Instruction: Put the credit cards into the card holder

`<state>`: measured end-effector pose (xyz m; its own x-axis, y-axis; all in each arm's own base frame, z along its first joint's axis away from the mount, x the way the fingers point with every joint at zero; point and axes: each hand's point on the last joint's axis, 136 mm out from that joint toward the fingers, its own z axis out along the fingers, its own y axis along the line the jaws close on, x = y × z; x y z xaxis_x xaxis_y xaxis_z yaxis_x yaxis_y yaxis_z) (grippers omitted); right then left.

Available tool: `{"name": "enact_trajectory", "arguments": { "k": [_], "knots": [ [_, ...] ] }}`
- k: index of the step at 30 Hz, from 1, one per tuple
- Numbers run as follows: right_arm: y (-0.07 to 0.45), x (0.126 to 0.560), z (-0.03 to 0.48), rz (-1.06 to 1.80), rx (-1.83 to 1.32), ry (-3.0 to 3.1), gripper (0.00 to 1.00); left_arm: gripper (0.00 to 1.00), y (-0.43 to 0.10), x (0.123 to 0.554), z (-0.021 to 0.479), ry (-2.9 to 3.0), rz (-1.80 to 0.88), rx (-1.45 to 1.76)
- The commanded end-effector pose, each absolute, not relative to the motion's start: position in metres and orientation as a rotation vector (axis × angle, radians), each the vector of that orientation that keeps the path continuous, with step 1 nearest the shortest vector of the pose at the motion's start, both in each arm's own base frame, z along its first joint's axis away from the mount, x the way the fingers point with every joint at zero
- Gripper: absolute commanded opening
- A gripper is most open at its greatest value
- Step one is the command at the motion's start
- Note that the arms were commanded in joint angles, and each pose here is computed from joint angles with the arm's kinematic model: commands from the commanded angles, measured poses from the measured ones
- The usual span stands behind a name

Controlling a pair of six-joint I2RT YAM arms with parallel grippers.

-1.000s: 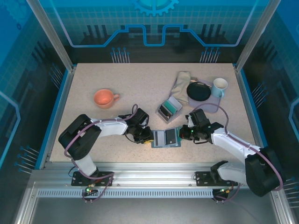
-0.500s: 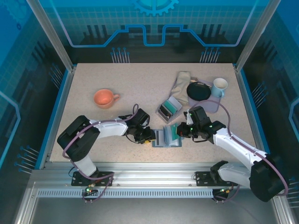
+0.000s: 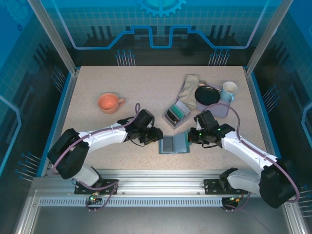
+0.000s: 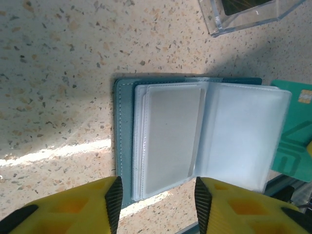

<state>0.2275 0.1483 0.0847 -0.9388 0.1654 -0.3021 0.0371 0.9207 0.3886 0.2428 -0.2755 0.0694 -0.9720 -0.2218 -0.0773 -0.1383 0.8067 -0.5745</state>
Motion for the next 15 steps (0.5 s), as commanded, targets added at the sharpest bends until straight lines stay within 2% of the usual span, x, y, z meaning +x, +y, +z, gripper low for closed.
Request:
{"name": "enact_trajectory", "arguments": {
  "k": [1,4,8,15],
  "knots": [
    [0.129,0.227,0.109,0.441,0.149,2.679,0.00,0.45,-0.273,0.241,0.065,2.879,-0.842,-0.264],
    [0.144,0.228,0.124,0.598,0.114,2.606,0.00,0.44,-0.274,0.239,0.056,2.907,-0.833,-0.271],
    [0.181,0.229,0.115,0.860,0.094,2.588,0.00,0.44,-0.277,0.236,0.043,2.945,-0.832,-0.286],
    [0.199,0.227,0.089,0.990,0.129,2.622,0.00,0.43,-0.282,0.234,0.029,2.978,-0.860,-0.307]
  ]
}}
